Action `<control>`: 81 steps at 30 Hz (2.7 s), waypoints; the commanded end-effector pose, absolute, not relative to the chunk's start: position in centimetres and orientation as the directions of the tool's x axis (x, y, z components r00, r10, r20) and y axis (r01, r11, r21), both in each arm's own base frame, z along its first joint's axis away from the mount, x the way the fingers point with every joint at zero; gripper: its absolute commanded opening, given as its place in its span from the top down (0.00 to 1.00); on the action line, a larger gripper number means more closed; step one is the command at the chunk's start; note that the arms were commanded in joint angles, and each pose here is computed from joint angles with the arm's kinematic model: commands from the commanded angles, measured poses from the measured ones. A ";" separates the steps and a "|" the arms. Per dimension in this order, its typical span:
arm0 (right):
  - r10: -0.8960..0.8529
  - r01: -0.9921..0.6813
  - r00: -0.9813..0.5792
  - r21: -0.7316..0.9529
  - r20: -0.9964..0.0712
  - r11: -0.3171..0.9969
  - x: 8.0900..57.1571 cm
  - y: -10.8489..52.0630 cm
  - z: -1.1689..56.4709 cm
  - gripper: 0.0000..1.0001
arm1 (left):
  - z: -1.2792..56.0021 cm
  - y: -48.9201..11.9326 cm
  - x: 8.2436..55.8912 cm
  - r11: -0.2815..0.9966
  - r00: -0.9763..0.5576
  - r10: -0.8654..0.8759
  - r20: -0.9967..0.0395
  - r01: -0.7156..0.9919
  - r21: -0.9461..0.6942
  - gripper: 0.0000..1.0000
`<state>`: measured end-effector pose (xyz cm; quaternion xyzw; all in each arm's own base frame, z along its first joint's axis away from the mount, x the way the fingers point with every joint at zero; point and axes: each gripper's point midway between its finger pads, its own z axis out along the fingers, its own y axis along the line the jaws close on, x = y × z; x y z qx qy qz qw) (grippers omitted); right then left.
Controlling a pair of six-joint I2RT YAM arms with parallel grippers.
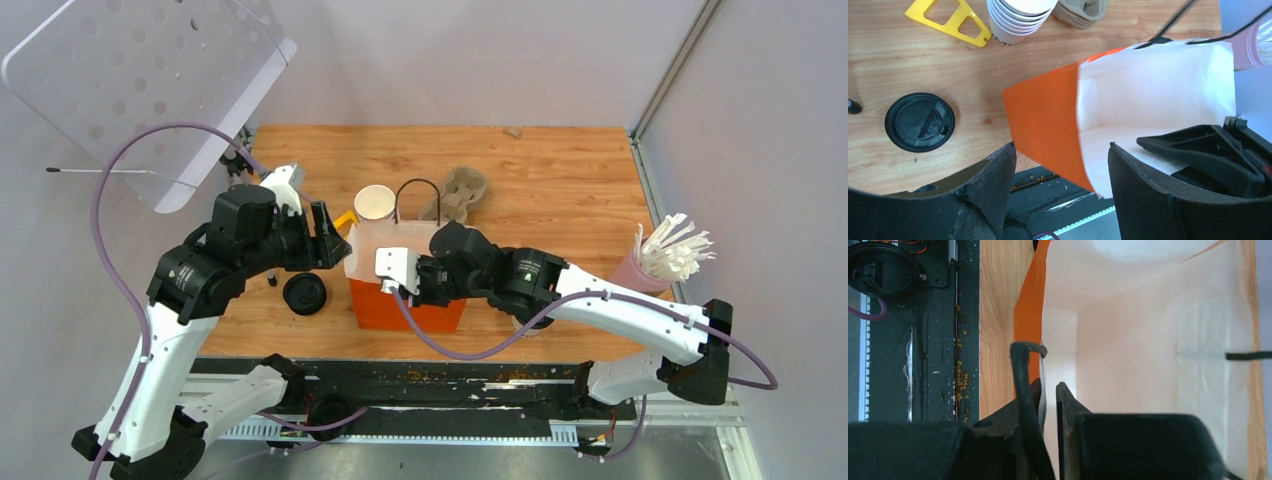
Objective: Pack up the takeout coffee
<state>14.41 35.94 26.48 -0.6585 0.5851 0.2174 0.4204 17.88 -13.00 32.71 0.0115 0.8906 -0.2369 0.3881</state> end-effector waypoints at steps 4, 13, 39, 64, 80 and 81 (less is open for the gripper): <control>-0.526 -0.932 0.284 -0.360 -0.802 0.046 14.6 38.3 27.9 0.64 | 30.7 -13.7 18.5 0.886 -0.709 -0.135 -0.692 0.226 -0.405 0.25; -0.544 -0.931 0.300 -0.364 -0.784 0.012 14.1 37.4 27.9 0.77 | 29.0 -13.8 18.1 0.888 -0.743 -0.113 -0.659 0.222 -0.403 0.25; -0.516 -0.949 0.268 -0.315 -0.814 0.005 12.9 36.9 30.4 0.42 | 28.2 -14.9 18.8 0.873 -0.766 -0.156 -0.624 0.189 -0.450 0.64; -0.543 -0.881 0.415 -0.471 -0.730 -0.041 16.4 38.9 29.0 0.53 | 31.3 -14.3 21.0 0.906 -0.720 -0.139 -0.679 0.183 -0.380 0.38; -0.561 -0.929 0.306 -0.371 -0.769 0.002 15.0 37.2 26.8 0.15 | 25.4 -15.2 20.0 0.896 -0.794 -0.110 -0.598 0.182 -0.406 0.47; -0.556 -0.932 0.298 -0.364 -0.776 0.008 15.0 37.2 27.1 0.15 | 25.4 -15.3 20.0 0.893 -0.793 -0.110 -0.599 0.185 -0.409 0.52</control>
